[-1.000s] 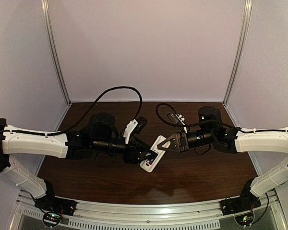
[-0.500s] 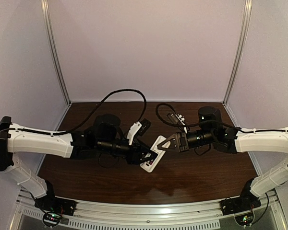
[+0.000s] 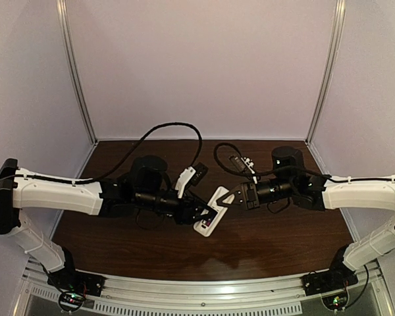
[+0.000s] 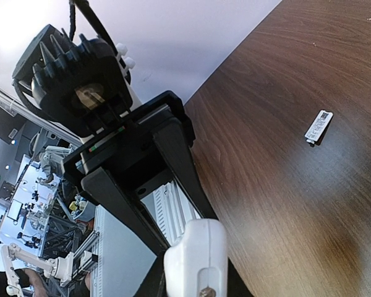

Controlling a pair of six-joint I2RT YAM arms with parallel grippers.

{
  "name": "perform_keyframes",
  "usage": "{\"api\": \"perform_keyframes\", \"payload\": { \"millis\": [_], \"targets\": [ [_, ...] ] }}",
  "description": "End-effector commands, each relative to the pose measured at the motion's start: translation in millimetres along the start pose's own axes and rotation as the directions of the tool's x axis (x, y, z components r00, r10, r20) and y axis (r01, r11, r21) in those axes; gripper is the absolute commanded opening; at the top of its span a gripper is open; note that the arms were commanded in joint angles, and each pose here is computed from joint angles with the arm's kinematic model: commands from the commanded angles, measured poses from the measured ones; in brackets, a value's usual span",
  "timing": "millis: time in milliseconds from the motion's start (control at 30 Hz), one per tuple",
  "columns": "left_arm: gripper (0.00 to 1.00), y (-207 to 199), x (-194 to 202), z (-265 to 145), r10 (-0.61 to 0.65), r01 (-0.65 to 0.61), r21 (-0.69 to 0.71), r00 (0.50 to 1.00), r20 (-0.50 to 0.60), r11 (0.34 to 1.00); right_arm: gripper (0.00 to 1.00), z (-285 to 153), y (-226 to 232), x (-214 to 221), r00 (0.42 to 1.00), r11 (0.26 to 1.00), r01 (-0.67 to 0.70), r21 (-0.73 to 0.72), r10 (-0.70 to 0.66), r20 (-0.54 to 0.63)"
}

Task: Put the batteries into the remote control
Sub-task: Press the battery in the battery compartment.

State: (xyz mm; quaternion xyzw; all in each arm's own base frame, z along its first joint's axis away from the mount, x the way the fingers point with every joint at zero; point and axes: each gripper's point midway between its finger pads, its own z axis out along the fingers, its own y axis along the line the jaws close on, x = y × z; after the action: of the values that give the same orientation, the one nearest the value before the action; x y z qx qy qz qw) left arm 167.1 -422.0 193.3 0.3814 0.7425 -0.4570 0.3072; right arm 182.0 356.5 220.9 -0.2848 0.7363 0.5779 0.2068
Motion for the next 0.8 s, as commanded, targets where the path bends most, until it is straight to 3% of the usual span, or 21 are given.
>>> {"api": "perform_keyframes", "payload": {
  "millis": [0,433,567,767],
  "targets": [
    [0.23,17.0,3.1,6.2,0.046,-0.048,-0.080,0.999,-0.024,0.996,0.00,-5.9,31.0,-20.9,0.998,0.996,0.032,-0.081,-0.027,0.060],
    [0.24,53.6,20.3,8.2,0.054,-0.088,-0.292,0.991,-0.121,0.952,0.00,-1.1,37.1,-27.5,0.997,0.989,-0.021,-0.144,0.031,0.070],
    [0.28,51.8,20.5,6.4,0.046,-0.078,-0.274,0.992,-0.119,0.959,0.00,-1.1,34.8,-24.8,0.998,0.991,-0.017,-0.134,0.026,0.062],
    [0.39,32.4,5.7,-4.2,0.055,-0.061,-0.127,0.997,-0.052,0.990,0.00,-1.4,21.0,-14.3,0.999,0.997,-0.013,-0.075,0.016,0.038]
  ]
}}
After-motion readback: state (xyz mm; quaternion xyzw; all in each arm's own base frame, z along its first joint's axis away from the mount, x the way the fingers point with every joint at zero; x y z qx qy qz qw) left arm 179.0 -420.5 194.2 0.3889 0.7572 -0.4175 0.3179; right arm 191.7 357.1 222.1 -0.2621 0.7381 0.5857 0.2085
